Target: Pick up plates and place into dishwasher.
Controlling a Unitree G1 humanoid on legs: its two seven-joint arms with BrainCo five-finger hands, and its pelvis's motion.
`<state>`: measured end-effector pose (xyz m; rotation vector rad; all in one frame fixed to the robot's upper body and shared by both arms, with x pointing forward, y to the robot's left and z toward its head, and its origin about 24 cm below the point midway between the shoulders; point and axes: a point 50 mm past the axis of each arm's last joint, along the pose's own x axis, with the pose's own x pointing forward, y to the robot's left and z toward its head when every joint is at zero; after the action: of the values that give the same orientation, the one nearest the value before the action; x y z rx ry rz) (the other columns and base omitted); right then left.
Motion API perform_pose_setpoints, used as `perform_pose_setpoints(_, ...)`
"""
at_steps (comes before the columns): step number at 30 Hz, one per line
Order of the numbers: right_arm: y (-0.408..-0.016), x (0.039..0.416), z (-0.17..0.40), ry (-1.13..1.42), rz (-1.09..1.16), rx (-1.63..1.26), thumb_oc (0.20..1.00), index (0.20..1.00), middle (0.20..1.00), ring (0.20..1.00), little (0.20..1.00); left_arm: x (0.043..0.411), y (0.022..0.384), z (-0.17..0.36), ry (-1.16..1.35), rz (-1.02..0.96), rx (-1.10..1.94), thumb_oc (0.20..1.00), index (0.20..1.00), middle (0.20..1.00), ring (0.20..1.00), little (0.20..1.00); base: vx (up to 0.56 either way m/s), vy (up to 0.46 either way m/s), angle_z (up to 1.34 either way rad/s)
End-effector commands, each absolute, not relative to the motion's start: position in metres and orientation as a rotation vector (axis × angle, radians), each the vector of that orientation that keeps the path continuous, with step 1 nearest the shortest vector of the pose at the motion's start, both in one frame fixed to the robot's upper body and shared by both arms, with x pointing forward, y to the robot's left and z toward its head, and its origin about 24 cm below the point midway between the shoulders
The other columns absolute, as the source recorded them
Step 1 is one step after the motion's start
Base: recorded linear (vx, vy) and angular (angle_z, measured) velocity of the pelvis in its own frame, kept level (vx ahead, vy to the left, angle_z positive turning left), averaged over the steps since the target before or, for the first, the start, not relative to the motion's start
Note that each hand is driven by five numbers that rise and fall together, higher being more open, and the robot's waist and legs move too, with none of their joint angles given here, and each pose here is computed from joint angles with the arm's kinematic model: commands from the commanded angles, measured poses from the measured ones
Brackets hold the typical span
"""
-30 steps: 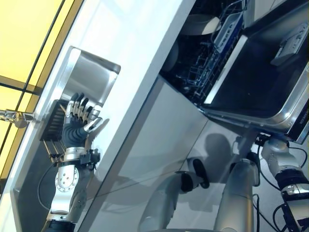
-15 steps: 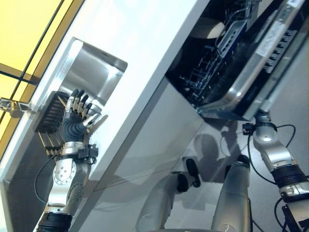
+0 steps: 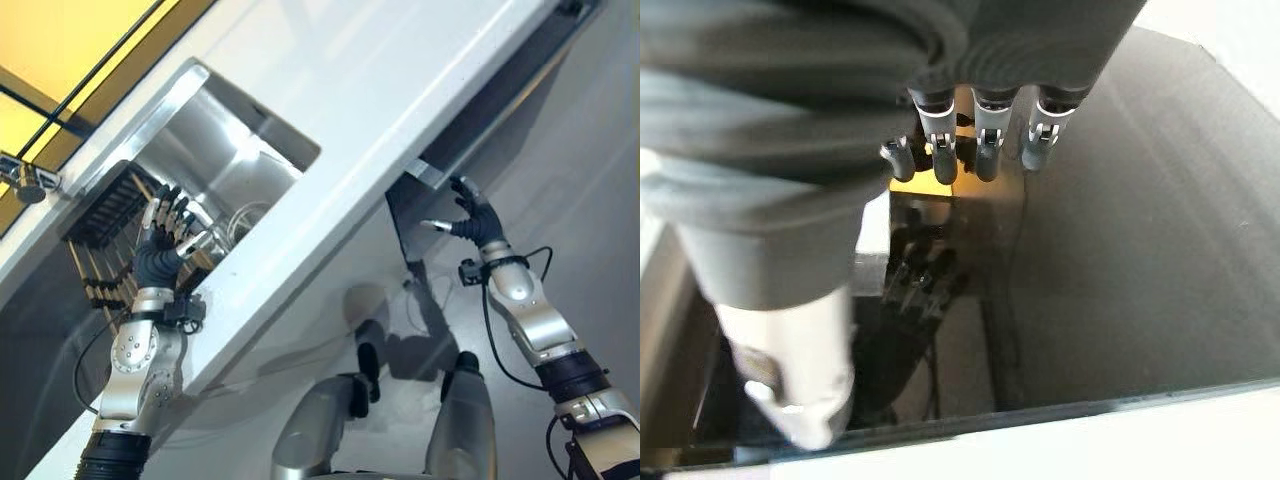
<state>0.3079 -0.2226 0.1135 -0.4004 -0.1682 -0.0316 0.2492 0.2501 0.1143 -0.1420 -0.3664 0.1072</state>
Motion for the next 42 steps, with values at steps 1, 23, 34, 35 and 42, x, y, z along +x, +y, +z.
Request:
perform_pose_setpoints(1,-0.185,0.296,0.168,-0.544,0.081,-0.256,1.000,1.000,1.000,1.000,1.000,0.236,0.270,0.098,-0.271,0.139,-0.046,1.000,1.000,1.000,1.000,1.000,0.08,-0.047,0.20)
perform_pose_setpoints(23,-0.178,0.263,0.189,-0.678,0.208,-0.227,1.000,1.000,1.000,1.000,1.000,0.240,0.262,0.087,-0.208,0.112,-0.088,1.000,1.000,1.000,1.000,1.000,0.01,0.044,0.14)
perform_pose_setpoints(34,-0.128,0.281,0.188,-0.606,0.353,-0.162,1.000,1.000,1.000,1.000,1.000,0.251,0.236,0.092,-0.231,0.033,-0.088,1.000,1.000,1.000,1.000,1.000,-0.06,0.130,0.22)
perform_pose_setpoints(35,-0.123,0.282,0.185,-0.590,0.356,-0.140,1.000,1.000,1.000,1.000,1.000,0.253,0.233,0.092,-0.225,0.022,-0.095,1.000,1.000,1.000,1.000,1.000,-0.04,0.021,0.43)
perform_pose_setpoints(42,-0.122,0.288,0.162,-0.485,0.315,-0.068,1.000,1.000,1.000,1.000,1.000,0.266,0.210,0.093,-0.213,-0.043,-0.122,1.000,1.000,1.000,1.000,1.000,-0.03,-0.085,0.94)
